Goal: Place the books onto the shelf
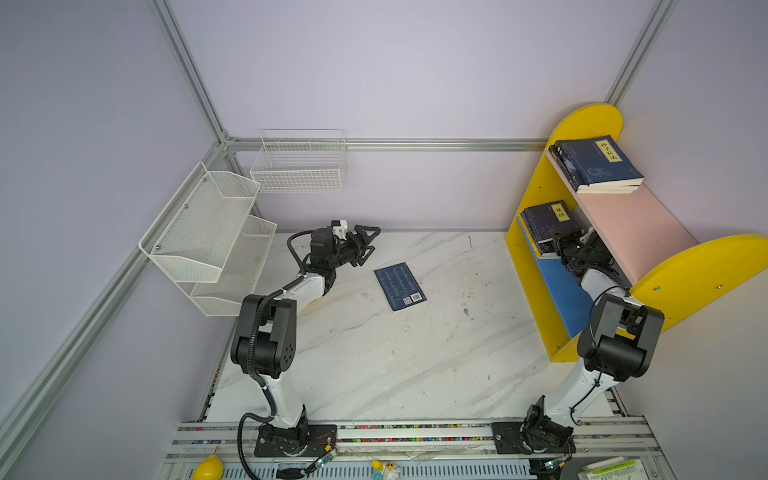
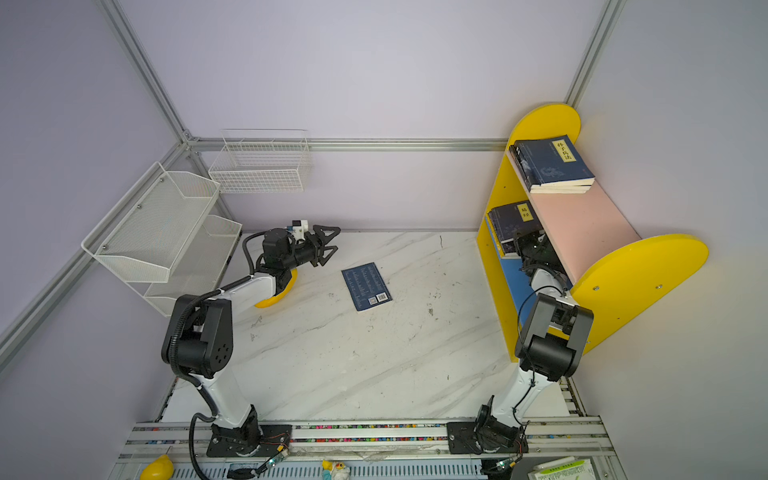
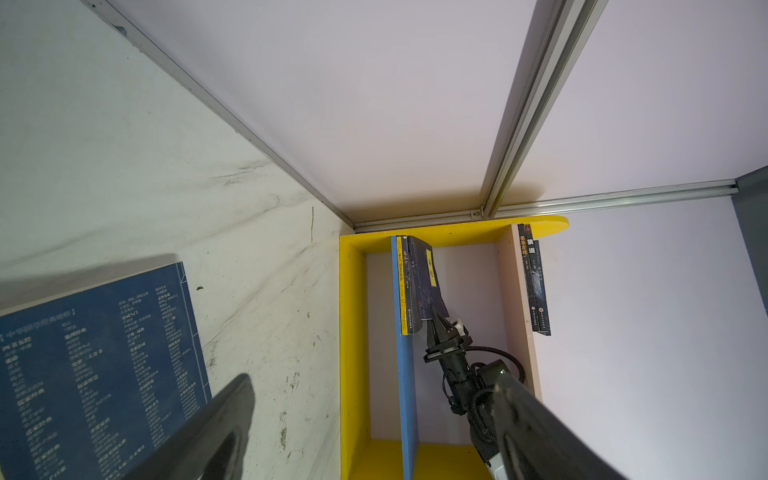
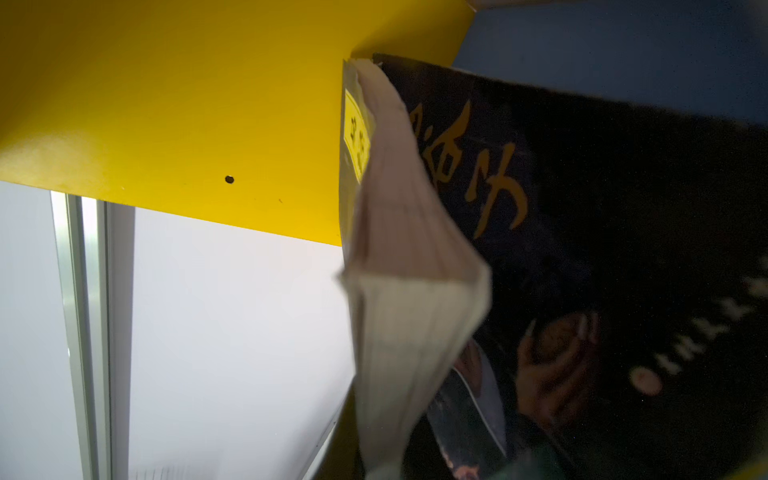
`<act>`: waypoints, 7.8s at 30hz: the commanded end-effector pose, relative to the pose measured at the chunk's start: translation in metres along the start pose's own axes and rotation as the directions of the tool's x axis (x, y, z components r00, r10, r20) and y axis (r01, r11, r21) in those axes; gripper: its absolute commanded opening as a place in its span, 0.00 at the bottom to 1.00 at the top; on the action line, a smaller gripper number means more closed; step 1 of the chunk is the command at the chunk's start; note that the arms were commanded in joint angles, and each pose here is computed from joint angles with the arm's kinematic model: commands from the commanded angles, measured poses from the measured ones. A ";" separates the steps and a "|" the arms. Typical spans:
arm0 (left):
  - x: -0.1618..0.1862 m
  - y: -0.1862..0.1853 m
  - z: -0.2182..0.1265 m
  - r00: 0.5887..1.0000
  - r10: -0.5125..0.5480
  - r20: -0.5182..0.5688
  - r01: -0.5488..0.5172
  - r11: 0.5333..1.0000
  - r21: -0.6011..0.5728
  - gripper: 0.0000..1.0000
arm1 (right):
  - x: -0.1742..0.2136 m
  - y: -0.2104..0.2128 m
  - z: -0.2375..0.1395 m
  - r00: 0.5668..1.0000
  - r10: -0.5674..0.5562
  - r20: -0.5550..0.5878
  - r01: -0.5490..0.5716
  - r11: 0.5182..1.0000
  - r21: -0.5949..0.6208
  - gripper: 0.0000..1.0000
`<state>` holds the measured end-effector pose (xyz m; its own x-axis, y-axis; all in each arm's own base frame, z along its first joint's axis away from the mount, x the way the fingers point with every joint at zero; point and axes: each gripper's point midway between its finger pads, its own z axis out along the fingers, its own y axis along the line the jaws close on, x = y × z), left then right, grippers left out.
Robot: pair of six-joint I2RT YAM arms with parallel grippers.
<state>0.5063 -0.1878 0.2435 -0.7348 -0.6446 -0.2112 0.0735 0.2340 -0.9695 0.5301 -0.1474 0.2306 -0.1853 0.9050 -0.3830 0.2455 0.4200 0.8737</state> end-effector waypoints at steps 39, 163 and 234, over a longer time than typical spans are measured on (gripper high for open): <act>0.008 -0.004 0.008 0.999 -0.012 -0.037 0.015 0.998 0.060 0.88 | -0.041 0.012 -0.016 0.975 -0.014 0.220 0.007 0.999 0.031 0.50; 0.039 0.027 -0.003 0.985 -0.078 -0.153 0.011 0.918 -0.397 0.84 | 0.479 0.076 -0.044 -0.476 -0.852 -0.216 0.873 -0.487 -0.004 0.00; -0.020 -0.090 -0.004 0.942 0.270 -0.201 -0.250 0.961 0.118 0.00 | 0.422 0.169 -0.102 0.692 -0.391 -0.607 -0.074 0.798 -0.598 0.89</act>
<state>0.5323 -0.1810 0.2416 -0.8467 -0.4717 -0.2462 0.0544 0.3836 -0.9219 0.4046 0.2836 0.1992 -0.7791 0.3857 -0.4942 -0.2881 0.4799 0.8287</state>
